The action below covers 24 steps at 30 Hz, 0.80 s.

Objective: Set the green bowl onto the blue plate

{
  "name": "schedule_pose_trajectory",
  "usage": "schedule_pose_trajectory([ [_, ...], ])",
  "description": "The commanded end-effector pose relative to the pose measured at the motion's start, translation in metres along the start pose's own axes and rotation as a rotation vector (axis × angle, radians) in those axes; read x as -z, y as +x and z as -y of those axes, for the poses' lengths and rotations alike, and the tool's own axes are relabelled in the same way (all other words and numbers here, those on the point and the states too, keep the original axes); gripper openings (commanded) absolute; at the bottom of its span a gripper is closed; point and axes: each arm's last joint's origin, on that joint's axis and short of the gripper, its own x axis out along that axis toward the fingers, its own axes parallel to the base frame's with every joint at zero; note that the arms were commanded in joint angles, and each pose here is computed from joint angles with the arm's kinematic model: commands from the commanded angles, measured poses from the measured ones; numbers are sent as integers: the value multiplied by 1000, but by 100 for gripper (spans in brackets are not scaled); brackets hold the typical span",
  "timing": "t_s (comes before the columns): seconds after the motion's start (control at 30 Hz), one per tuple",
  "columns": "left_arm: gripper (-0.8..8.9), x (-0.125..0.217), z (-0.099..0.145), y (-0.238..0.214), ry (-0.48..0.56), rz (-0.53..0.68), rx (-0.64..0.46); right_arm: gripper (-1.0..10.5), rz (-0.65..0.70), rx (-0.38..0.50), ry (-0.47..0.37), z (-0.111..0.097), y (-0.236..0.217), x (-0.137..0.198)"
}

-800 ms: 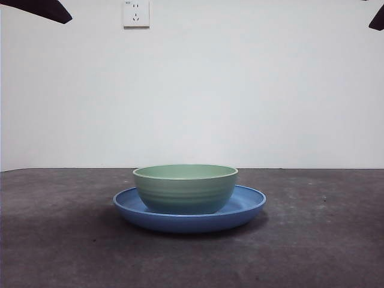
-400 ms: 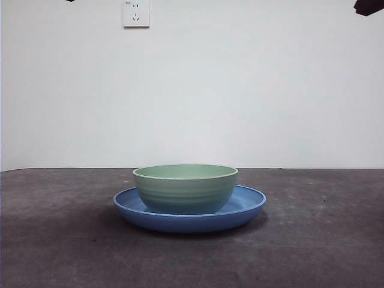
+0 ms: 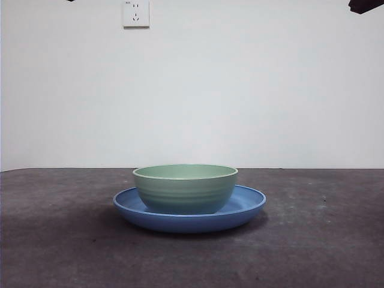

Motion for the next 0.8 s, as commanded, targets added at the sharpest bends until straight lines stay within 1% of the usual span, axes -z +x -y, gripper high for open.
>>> schedule_pose_trajectory([
  [0.03, 19, -3, 1, 0, 23, 15, 8, 8, 10, -6, -22, -2, -1, -4],
  [0.1, 18, -3, 2, -2, 28, 24, 7, 8, 10, -6, -22, -2, -1, -4],
  [0.13, 18, -4, 2, -5, 33, 44, -14, 8, 10, -6, -22, -2, -1, -4],
  [0.2, 19, -4, 0, -15, 79, 101, -101, 8, 10, -6, -22, -2, -1, -4],
  [0.23, 19, -6, -2, -22, 92, 155, -165, 8, 10, -6, -22, -2, -1, -4],
  [0.3, 19, -8, -6, -38, 113, 300, -278, 8, 10, -6, -22, -2, -1, -4],
  [0.4, 19, -6, -11, -61, 173, 562, -445, 8, 10, -6, -22, -2, -1, -4],
  [0.5, 19, 12, -15, -78, 216, 787, -659, 8, 10, -6, -22, -2, -1, -4],
  [0.57, 19, 27, -18, -82, 210, 880, -789, 8, 10, -6, -22, -2, -1, -4],
  [0.67, 19, 53, -24, -78, 176, 937, -932, 8, 10, -6, -22, -2, -1, -4],
  [0.73, 19, 69, -31, -71, 150, 936, -989, 8, 10, -6, -22, -2, -1, -4],
  [0.8, 19, 84, -38, -61, 129, 915, -1018, 8, 10, -6, -22, -2, -1, -4],
])
